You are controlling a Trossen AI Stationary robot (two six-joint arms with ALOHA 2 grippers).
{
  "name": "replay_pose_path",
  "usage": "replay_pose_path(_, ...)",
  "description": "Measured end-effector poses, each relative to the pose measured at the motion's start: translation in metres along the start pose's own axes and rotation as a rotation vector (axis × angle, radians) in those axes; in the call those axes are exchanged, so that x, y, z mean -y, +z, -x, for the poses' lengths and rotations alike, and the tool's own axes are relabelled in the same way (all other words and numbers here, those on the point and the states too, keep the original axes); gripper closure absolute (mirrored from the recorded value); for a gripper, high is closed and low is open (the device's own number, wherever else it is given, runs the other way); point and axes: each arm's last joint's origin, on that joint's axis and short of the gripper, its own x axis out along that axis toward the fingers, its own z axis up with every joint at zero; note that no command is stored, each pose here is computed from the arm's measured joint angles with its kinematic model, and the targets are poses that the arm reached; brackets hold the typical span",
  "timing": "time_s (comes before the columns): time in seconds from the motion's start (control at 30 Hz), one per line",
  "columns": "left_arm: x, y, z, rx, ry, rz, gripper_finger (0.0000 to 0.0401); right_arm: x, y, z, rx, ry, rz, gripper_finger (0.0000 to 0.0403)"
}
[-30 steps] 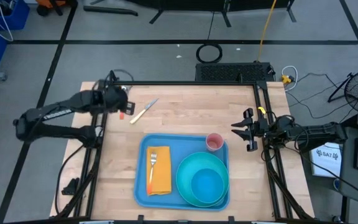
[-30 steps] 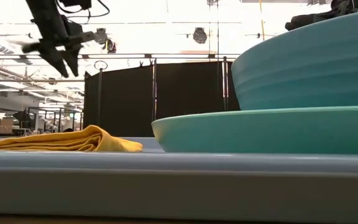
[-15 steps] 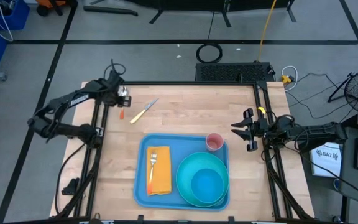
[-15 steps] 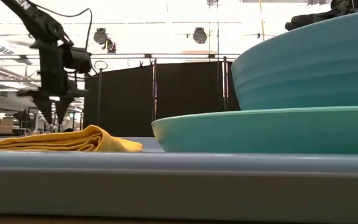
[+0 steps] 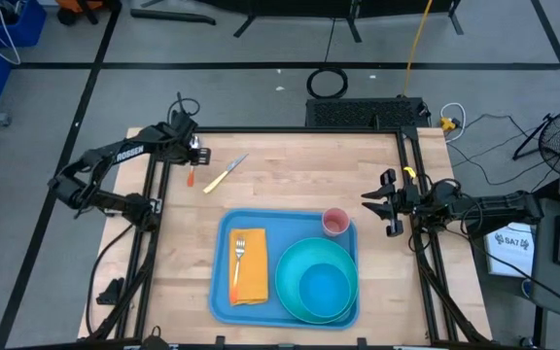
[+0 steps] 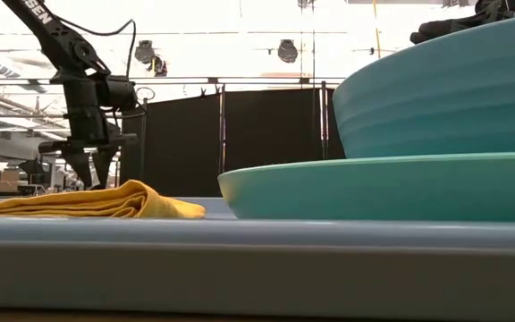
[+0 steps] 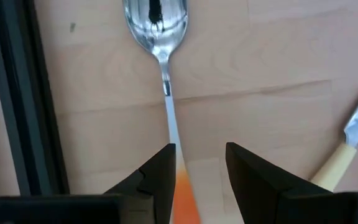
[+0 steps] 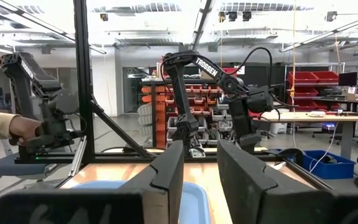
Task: Set up tray
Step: Put the orange spoon on the yellow napkin to the right of the orange fork
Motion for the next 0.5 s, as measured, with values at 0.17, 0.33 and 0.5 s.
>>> replay_pose_path(0.17,0.000,0.001,-0.001,0.012,0.002,0.038,0.0256,0.000,0.000,0.000,0.000,0.000,0.000,0.0314)
replay_pose_path(0.33,0.006,-0.001,-0.008,0.001,0.050,0.035,0.0256,0.000,0.000,0.000,0.000,0.000,0.000,0.0314)
replay_pose_path(0.5,0.013,-0.004,-0.018,0.006,0.140,0.023,0.0256,0.000,0.000,0.000,0.000,0.000,-0.004,0.0314)
